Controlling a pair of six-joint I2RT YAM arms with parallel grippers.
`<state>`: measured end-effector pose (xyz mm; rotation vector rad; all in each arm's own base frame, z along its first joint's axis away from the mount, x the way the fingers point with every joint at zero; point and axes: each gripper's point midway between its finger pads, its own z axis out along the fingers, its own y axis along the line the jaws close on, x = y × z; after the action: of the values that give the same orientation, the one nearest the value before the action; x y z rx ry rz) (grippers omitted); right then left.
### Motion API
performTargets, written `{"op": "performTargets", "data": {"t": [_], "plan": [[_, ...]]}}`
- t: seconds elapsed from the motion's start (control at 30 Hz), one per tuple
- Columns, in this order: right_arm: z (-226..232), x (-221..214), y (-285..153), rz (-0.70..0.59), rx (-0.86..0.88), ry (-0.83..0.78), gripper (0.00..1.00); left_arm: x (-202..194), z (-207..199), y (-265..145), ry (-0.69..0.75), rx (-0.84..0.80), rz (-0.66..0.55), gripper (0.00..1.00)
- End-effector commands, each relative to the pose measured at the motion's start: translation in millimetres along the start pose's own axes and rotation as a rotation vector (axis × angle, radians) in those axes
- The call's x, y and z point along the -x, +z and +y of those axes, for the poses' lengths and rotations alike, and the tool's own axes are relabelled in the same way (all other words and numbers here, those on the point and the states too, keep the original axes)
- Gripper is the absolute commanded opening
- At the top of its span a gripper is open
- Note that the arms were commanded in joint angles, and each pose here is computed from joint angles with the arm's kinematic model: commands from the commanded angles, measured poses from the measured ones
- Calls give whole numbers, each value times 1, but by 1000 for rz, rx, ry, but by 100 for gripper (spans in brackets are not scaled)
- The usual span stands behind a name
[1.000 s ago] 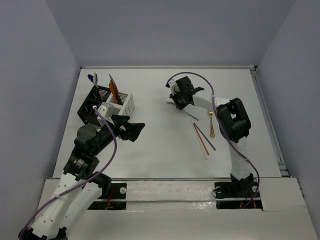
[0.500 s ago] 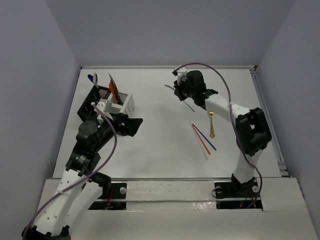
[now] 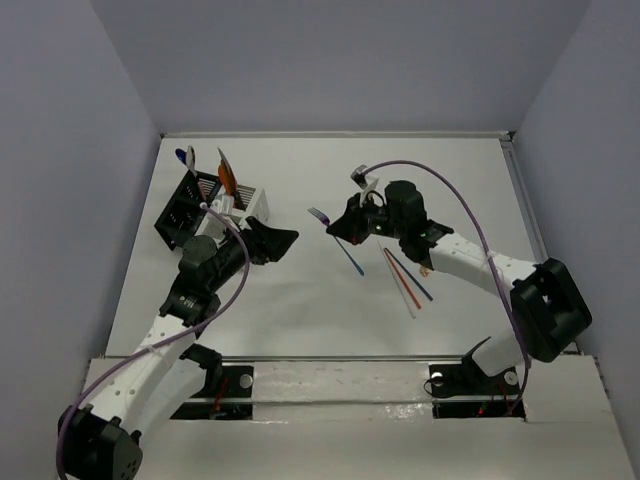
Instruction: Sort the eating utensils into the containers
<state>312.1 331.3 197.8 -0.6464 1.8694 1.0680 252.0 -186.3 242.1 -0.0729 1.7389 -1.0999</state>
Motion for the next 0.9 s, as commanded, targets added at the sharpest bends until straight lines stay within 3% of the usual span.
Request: {"op": "performTargets", "data": {"t": [0.0,0.17,0.2,0.27,0.67,0.73,0.87], "plan": [[44,29,-21,-95,148,76,0,19,-25,8,12,-110,-76,73],[75,14,-27,-62,317,194,0,18,-23,13,0,-127,-96,72],[78,10,-28,-64,352,200,0,14,-23,16,1,-127,-90,66],[84,6,-30,-49,394,248,0,15,-24,19,25,-118,-105,62],[98,-13,-31,-3,519,302,0,-7,-49,44,75,-153,-44,54],[98,-16,-30,6,529,313,0,-10,-51,48,74,-155,-39,48],[98,-27,-27,55,570,356,0,-1,-53,51,85,-135,-82,22]]}}
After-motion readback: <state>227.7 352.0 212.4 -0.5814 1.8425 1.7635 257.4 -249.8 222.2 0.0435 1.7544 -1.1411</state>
